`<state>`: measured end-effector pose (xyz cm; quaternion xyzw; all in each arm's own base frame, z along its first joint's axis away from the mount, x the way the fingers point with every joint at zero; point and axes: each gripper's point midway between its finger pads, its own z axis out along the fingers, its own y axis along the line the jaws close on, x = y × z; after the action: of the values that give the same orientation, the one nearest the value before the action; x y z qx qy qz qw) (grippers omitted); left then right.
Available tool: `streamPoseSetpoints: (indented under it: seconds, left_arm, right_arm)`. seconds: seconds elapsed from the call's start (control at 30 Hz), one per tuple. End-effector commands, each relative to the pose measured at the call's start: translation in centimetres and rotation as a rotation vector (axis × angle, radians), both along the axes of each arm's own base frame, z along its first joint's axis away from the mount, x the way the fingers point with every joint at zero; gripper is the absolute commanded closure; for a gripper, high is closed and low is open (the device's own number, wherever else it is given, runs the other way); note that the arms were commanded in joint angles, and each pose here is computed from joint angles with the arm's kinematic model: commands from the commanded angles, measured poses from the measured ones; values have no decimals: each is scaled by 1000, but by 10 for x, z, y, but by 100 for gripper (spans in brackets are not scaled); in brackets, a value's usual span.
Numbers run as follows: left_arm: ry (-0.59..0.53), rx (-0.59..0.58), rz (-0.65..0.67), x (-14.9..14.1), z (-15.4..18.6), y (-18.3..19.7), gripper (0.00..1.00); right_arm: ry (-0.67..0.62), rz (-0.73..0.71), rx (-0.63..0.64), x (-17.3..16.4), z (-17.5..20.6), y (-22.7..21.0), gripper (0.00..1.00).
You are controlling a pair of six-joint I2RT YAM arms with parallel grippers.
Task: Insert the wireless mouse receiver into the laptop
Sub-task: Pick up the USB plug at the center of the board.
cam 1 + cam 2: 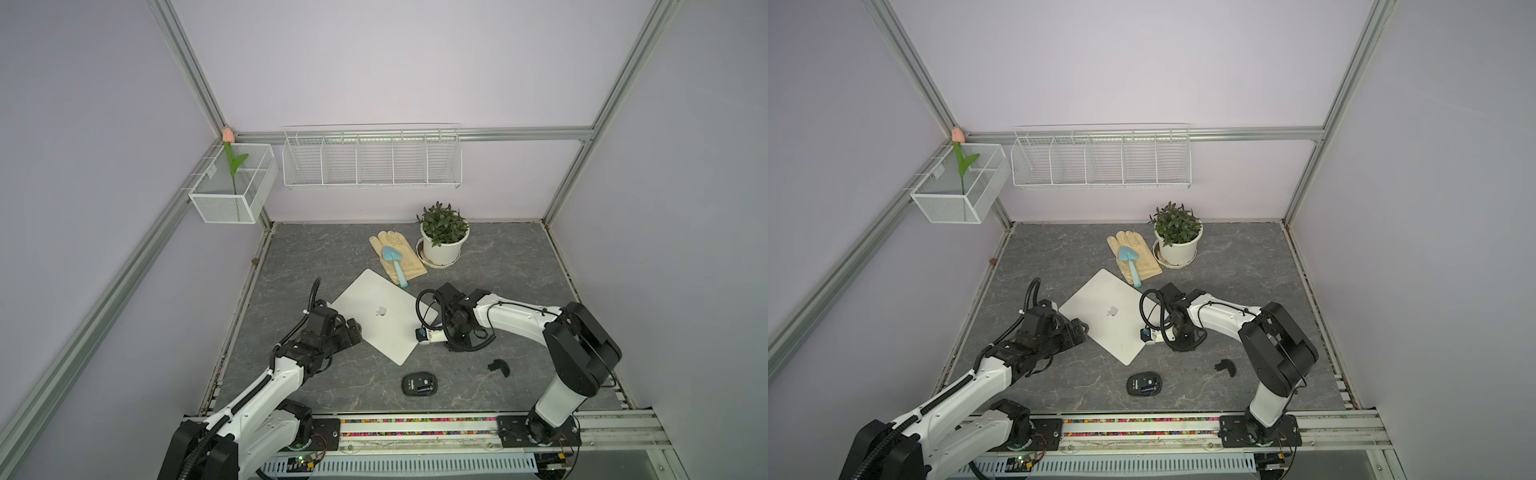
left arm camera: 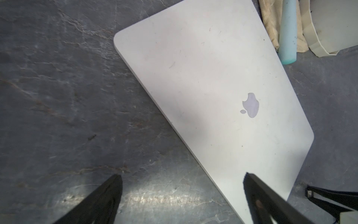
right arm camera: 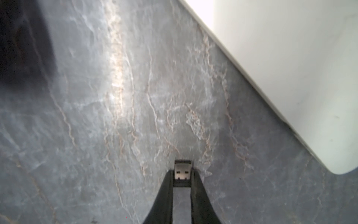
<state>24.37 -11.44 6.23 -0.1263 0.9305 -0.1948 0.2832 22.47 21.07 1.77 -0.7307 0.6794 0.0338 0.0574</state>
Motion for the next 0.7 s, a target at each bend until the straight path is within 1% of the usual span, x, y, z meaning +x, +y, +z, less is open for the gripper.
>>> streamPoseSetpoints:
  seconds: [0.0, 0.2, 0.37, 0.53, 0.67]
  left_arm:
    - [-3, -6, 9, 2, 7, 1, 1]
    - [-11, -8, 15, 7, 14, 0, 1]
    - [-19, -12, 28, 12, 22, -1, 1]
    - [-39, -19, 51, 19, 34, -1, 1]
    - [-72, -25, 68, 28, 45, -1, 1]
  right_arm:
    - [13, -120, 6, -4, 5, -2, 86]
    - [-12, -314, 100, 8, 20, 10, 86]
    - [2, -450, 163, 11, 26, 15, 86]
    - [43, -529, 196, 7, 23, 16, 86]
    - [78, -588, 250, 9, 23, 24, 86]
